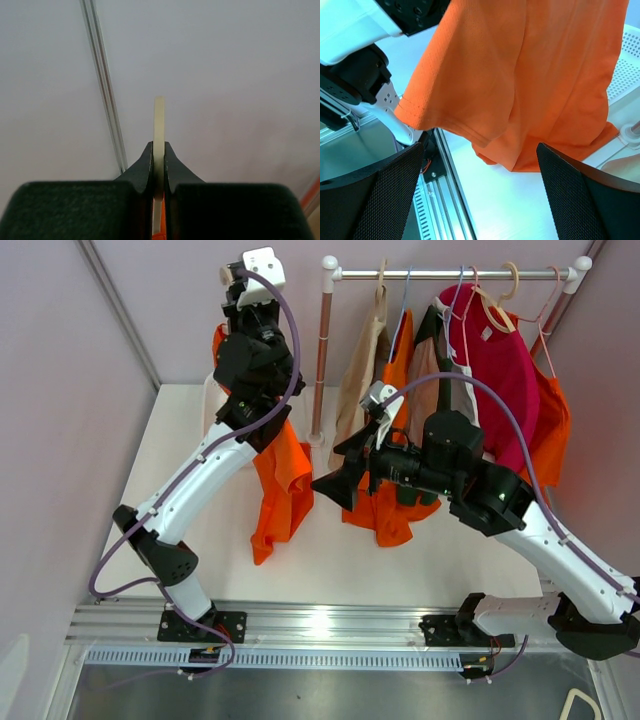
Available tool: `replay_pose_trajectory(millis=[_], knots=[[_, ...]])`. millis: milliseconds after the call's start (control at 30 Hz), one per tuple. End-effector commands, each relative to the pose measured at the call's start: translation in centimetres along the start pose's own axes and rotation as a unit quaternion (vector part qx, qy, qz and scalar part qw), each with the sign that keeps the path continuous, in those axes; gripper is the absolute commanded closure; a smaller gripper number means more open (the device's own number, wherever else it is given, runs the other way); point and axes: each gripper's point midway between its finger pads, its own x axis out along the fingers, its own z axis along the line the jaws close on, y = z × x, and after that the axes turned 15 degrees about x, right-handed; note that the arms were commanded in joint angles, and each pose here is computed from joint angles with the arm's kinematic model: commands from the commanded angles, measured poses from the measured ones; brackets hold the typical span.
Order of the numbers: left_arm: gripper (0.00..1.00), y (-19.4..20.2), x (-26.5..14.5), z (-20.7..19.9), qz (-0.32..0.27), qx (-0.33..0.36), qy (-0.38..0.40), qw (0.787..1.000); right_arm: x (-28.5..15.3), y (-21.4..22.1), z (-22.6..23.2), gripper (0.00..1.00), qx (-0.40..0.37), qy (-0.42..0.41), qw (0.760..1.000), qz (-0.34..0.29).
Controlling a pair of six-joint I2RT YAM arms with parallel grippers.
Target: Remove the t-shirt from the hanger
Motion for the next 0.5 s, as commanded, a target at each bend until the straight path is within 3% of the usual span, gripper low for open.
replay_pose_trajectory(millis=[0, 333, 400, 467], knots=[[0.99, -1.0, 0.0, 1.9, -0.009, -0.022, -0.01, 1.0, -0.3, -2.7, 1.5, 0.0, -0.02, -0.015, 0.999, -0.036], [0.99, 0.2, -0.1, 0.6, -0.003, -0.019, -0.004, 1.0, 1.7, -3.5, 3.7, 0.04, -0.014, -0.036, 0.999, -0.032], [0.99, 0.2, -0.2, 0.7, -0.002, -0.021, -0.003, 1.0, 2.2, -3.4, 3.5, 0.14, -0.011, -0.033, 0.999, -0.028], [0.99, 0.2, -0.2, 0.6, -0.001, -0.023, -0.001, 1.0, 3.0, -2.8, 3.1, 0.42, -0.008, -0.027, 0.999, -0.017]])
